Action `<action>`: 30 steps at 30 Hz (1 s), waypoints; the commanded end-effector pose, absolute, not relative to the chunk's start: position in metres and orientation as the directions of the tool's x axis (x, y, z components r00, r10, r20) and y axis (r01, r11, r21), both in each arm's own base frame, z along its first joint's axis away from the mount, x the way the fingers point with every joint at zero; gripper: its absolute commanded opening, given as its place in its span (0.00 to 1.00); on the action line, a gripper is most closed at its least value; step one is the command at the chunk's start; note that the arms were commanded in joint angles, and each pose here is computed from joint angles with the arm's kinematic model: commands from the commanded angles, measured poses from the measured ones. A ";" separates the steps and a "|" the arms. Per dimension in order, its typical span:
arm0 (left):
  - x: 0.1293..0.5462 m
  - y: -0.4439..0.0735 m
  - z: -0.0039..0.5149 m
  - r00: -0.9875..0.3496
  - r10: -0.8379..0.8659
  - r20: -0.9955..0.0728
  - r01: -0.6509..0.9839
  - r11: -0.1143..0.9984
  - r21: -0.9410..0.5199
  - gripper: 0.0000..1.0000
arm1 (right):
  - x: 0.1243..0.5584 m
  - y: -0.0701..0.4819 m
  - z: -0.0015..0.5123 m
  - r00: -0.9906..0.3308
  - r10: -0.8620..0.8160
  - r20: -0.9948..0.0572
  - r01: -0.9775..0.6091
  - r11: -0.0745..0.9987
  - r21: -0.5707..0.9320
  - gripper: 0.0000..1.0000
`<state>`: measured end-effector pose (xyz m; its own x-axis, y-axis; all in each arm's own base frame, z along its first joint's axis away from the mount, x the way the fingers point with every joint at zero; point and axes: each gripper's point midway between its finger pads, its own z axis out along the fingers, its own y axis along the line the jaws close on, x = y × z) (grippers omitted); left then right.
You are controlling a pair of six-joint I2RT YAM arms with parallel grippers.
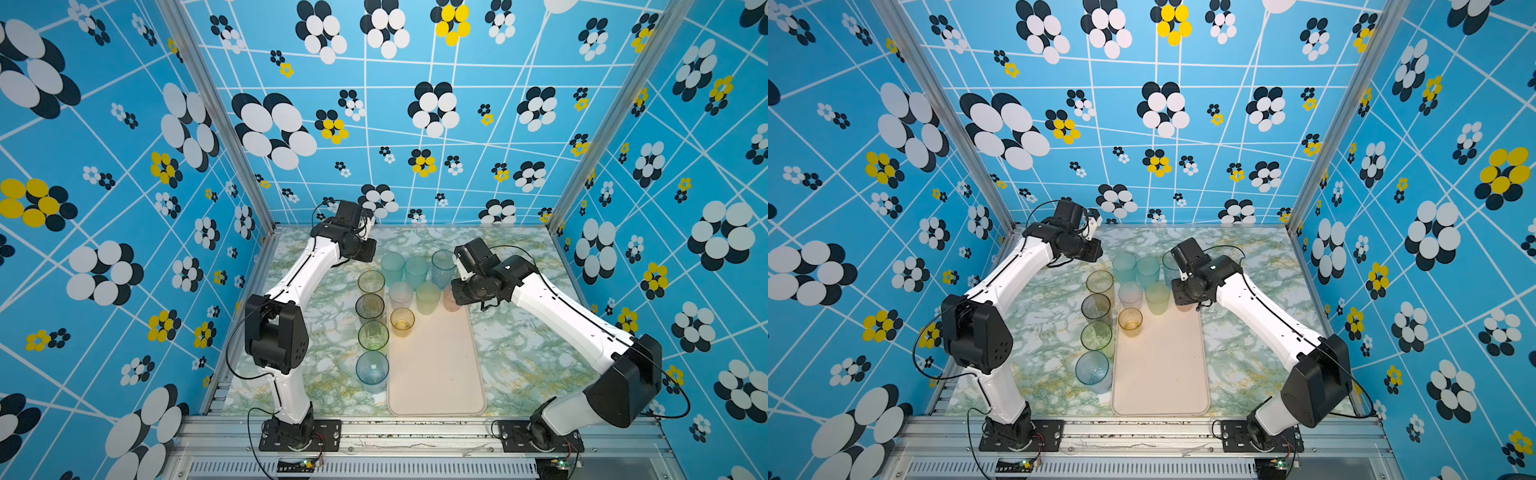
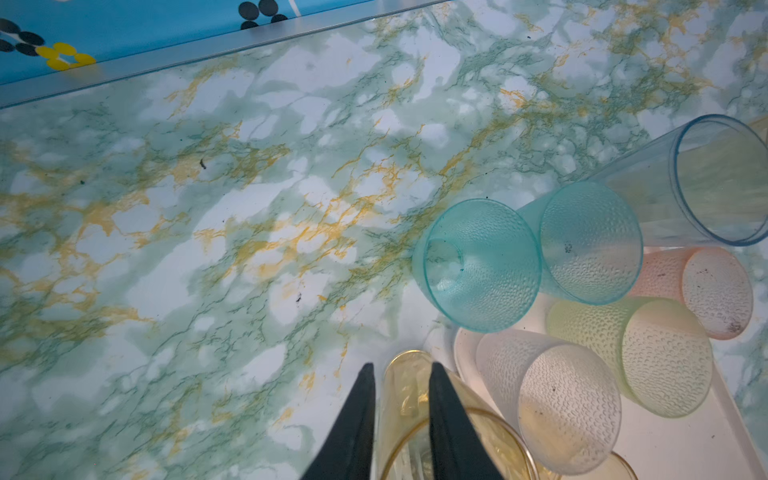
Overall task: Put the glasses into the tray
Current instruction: 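Raise the right gripper off the tray while the left gripper reaches toward the teal cup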
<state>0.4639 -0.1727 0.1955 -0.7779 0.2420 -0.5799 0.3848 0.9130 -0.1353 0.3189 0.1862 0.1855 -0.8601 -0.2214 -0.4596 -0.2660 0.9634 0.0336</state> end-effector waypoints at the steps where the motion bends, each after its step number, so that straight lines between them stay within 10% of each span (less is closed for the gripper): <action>1: 0.468 -0.183 0.191 -0.770 0.307 -0.559 0.435 0.894 -0.107 0.26 | 0.318 0.185 0.187 -0.858 -0.197 -0.474 -0.259 0.963 0.068 0.36; 30: 0.496 -0.202 0.133 -0.797 0.403 -0.450 0.455 0.890 -0.008 0.26 | 0.319 0.171 0.174 -0.871 -0.163 -0.463 -0.230 0.969 0.091 0.36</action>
